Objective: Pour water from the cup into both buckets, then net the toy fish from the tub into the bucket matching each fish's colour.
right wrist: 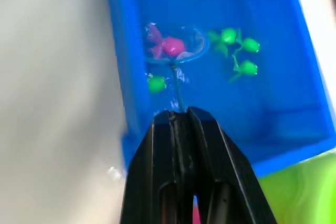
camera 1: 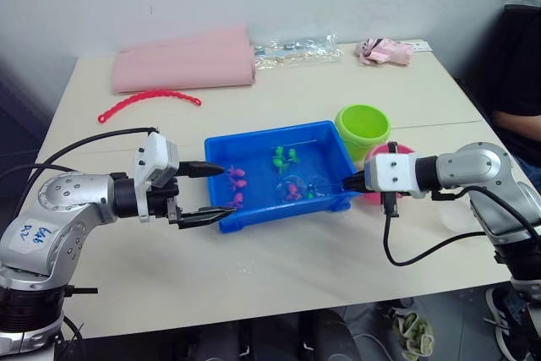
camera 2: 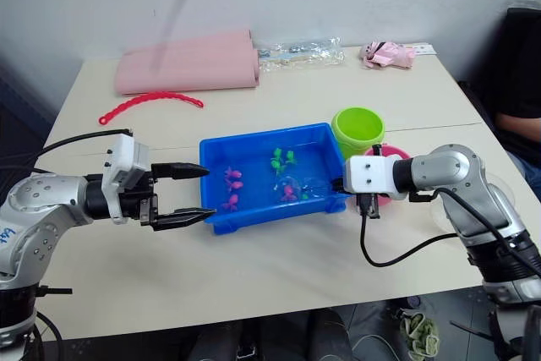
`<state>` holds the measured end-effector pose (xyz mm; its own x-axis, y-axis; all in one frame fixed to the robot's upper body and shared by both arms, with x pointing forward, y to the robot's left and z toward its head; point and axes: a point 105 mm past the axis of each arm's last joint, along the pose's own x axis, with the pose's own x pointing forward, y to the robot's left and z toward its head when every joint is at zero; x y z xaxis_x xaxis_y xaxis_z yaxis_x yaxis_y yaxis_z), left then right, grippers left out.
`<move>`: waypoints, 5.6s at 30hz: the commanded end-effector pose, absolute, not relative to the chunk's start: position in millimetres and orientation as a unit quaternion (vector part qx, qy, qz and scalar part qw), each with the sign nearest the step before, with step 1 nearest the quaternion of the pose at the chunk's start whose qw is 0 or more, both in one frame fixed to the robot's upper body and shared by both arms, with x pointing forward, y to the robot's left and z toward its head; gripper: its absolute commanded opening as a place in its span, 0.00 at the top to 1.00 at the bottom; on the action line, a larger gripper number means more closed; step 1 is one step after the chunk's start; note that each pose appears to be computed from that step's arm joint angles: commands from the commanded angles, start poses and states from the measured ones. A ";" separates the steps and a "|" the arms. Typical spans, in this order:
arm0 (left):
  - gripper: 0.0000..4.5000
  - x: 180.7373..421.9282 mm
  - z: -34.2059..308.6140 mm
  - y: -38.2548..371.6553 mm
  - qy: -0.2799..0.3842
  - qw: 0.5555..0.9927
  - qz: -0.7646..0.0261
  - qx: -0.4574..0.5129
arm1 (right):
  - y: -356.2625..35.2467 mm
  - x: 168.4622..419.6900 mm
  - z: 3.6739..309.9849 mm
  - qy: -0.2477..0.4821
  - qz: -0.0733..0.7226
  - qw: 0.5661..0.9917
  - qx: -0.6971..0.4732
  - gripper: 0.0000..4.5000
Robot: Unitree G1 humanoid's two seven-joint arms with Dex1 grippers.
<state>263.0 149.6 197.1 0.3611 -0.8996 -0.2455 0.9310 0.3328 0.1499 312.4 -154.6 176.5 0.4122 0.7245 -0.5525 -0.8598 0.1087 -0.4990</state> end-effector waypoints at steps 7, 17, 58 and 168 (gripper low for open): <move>0.00 268.3 208.3 132.3 0.020 0.796 -0.590 0.131 | -169.8 290.7 194.0 0.138 0.470 0.851 -0.191 1.00; 0.00 283.1 230.3 82.4 -0.033 0.759 -0.647 0.058 | -225.9 259.0 221.3 0.092 0.292 0.943 -0.130 1.00; 0.00 320.5 212.7 97.0 -0.003 0.757 -0.645 0.103 | -257.0 243.2 242.4 -0.049 0.222 0.831 -0.507 1.00; 0.00 320.1 227.4 83.2 -0.019 0.742 -0.667 0.069 | -289.7 226.8 228.0 -0.029 0.186 0.460 -0.868 1.00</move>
